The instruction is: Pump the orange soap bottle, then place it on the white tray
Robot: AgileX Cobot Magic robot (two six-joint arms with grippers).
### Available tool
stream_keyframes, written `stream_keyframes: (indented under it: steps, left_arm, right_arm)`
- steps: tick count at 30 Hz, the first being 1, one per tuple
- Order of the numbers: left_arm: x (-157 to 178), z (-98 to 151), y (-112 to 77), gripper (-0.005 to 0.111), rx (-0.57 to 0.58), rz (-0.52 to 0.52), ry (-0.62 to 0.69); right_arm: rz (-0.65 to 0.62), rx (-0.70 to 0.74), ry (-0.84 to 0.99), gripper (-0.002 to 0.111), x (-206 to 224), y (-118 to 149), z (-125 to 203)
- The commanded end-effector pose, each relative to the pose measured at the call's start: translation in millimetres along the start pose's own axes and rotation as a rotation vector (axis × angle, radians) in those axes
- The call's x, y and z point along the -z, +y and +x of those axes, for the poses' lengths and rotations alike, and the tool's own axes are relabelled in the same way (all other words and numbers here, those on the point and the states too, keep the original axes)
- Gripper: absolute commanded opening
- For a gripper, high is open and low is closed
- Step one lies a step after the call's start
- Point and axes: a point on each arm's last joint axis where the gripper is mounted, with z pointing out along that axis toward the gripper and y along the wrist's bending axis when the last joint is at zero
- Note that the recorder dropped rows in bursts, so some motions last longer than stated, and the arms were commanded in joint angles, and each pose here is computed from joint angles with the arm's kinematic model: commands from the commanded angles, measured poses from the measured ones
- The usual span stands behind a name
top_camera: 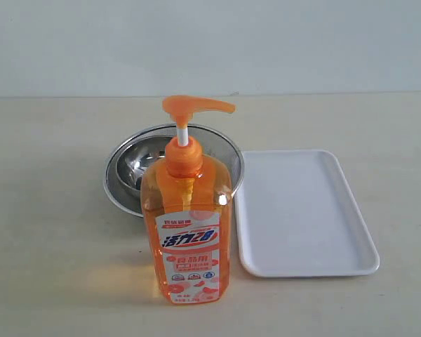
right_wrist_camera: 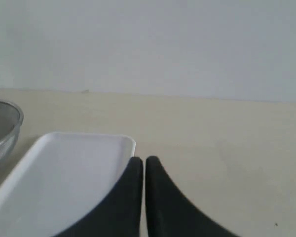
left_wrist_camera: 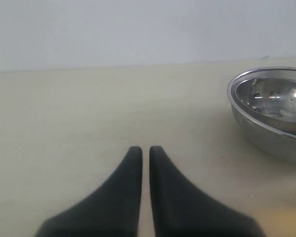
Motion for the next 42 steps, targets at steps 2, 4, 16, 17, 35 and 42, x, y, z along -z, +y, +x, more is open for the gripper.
stream_keyframes:
  steps: [2, 4, 16, 17, 35, 42]
  left_arm:
    - [-0.1, 0.8, -0.1, 0.005, 0.009, 0.000, 0.000]
    - [-0.1, 0.8, -0.1, 0.005, 0.009, 0.000, 0.000]
    - [-0.1, 0.8, -0.1, 0.005, 0.009, 0.000, 0.000]
    - [-0.1, 0.8, -0.1, 0.005, 0.009, 0.000, 0.000]
    - [-0.1, 0.8, -0.1, 0.005, 0.009, 0.000, 0.000]
    - [-0.1, 0.8, -0.1, 0.005, 0.009, 0.000, 0.000]
  right_arm:
    - [0.008, 0.046, -0.099, 0.000, 0.9, -0.4, -9.0]
    - [0.009, 0.051, -0.122, 0.000, 1.1, -0.4, -11.1]
    - [0.014, 0.090, -0.185, 0.000, 12.4, -0.6, -48.1]
    - [0.013, 0.097, -0.175, 0.000, 14.2, -0.6, -51.8]
    - [-0.001, 0.053, -0.166, 0.000, 27.0, 0.2, -83.8]
    - [0.003, 0.052, -0.228, 0.000, 28.1, -0.1, -89.3]
